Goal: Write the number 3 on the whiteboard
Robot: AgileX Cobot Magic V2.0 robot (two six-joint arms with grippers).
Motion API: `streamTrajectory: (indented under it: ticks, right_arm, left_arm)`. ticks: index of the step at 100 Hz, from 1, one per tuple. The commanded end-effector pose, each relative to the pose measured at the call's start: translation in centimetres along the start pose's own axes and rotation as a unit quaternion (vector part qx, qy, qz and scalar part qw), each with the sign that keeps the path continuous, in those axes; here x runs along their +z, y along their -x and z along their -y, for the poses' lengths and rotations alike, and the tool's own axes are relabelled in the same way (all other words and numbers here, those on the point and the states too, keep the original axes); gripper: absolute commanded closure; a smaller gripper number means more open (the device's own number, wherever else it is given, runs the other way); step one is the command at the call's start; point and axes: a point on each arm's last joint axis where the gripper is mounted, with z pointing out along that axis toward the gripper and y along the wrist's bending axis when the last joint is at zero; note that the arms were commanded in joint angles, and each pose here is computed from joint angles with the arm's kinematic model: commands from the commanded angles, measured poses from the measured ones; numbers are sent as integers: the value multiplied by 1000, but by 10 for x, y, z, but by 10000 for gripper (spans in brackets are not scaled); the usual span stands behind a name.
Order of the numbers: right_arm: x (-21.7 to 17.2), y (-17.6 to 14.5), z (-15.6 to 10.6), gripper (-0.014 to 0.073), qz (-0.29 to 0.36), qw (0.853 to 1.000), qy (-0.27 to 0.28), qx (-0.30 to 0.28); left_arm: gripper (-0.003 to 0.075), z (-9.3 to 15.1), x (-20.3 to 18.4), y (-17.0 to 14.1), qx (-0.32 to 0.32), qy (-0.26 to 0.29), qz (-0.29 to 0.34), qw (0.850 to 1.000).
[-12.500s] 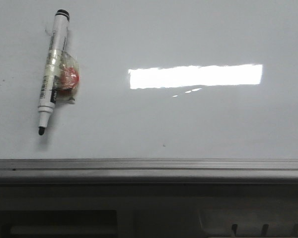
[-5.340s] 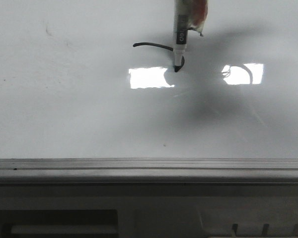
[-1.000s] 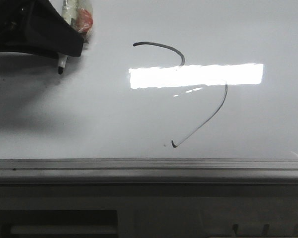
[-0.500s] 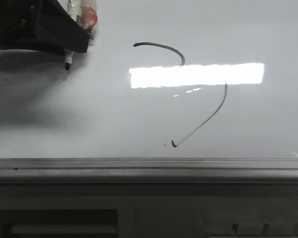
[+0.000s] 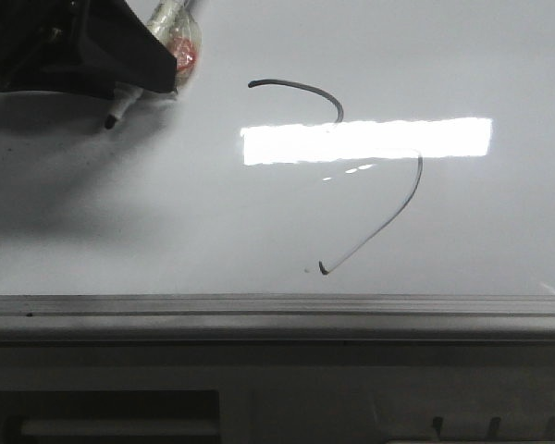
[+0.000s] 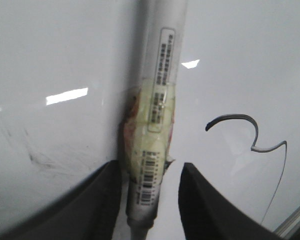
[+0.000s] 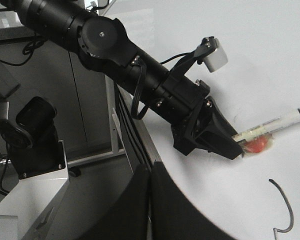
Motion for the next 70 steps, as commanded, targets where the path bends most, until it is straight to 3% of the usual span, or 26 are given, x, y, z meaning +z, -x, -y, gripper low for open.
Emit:
streamTrajectory:
  ticks: [1,16,30,39,54,63,70]
  right_arm:
    - [-4,10,3,638,43,999,-16,5]
    - [-4,10,3,638,42,999,-16,6]
    - [-5,11,3,637,52,998,-20,6]
    - [-9,11,4,637,55,998,-29,-7]
    - [-25,7,4,637,80,994,-60,-40]
    - [-34,-3,6,636,90,989,-92,-66]
    - [-41,-16,8,636,91,986,-125,-55]
  left_arm:
    - [391,-9,0,14,-4,43,51,998]
    - [374,-9,0,14,-4,43,51,998]
    - [185,-4,-10,22,-4,33,71,997]
    - [144,3,-29,34,3,14,100,995]
    - [286,17,-90,52,26,-12,197,980]
    - [421,24,-135,55,66,-20,264,962]
    - [541,27,-165,50,98,-22,302,948]
